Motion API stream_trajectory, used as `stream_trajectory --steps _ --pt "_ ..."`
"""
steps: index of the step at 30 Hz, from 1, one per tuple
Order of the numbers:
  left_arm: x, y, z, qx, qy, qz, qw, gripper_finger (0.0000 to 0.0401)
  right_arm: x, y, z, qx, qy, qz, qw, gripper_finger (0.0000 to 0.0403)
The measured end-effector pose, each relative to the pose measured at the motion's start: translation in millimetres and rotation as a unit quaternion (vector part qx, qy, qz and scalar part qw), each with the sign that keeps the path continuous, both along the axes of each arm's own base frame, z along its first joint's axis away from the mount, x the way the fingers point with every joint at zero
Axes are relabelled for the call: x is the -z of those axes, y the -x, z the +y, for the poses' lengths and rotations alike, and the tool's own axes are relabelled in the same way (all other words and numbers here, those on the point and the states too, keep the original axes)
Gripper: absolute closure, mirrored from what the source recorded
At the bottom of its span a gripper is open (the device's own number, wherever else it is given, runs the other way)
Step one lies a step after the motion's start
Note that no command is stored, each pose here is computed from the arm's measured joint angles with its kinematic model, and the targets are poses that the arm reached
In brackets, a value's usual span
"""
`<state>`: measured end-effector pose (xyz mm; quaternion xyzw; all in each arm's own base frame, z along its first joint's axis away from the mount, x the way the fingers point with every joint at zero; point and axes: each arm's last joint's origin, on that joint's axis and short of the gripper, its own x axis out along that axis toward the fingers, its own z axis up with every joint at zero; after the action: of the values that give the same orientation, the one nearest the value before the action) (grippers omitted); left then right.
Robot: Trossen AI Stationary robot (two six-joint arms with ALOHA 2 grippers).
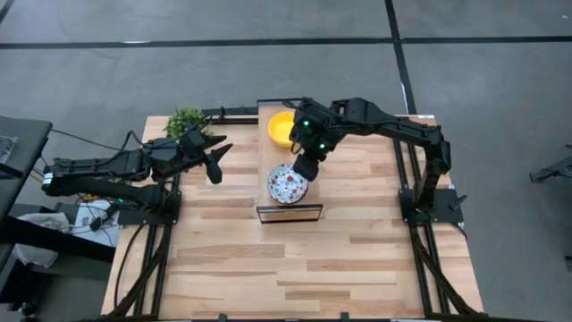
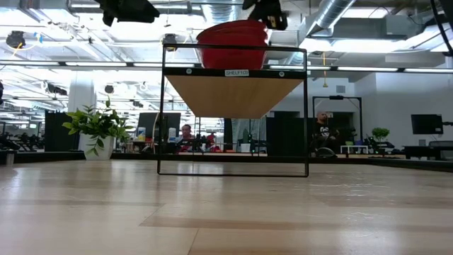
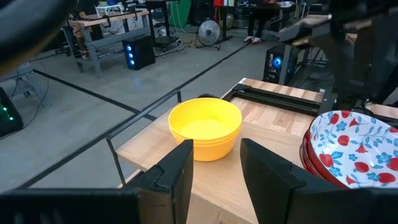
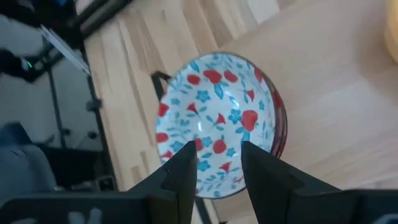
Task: Pick & Place Mini bowls
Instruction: Stack the red patterned bowl on top of the red patterned bowls on the shelf
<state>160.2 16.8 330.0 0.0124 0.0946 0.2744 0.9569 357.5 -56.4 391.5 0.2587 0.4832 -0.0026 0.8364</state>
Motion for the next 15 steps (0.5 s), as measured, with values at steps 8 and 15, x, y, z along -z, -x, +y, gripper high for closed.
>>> stream_trajectory --steps 8,15 --pt "-0.4 -0.1 0.0 0.000 0.000 -0.002 1.000 0.0269 18.2 -2.7 -0.7 -0.051 0.027 0.012 0.998 0.0295" --pt "-0.7 -0.2 0.0 0.000 0.001 -0.005 1.000 0.0269 39.6 -4.8 -1.5 -0.061 0.024 0.039 0.997 0.0296"
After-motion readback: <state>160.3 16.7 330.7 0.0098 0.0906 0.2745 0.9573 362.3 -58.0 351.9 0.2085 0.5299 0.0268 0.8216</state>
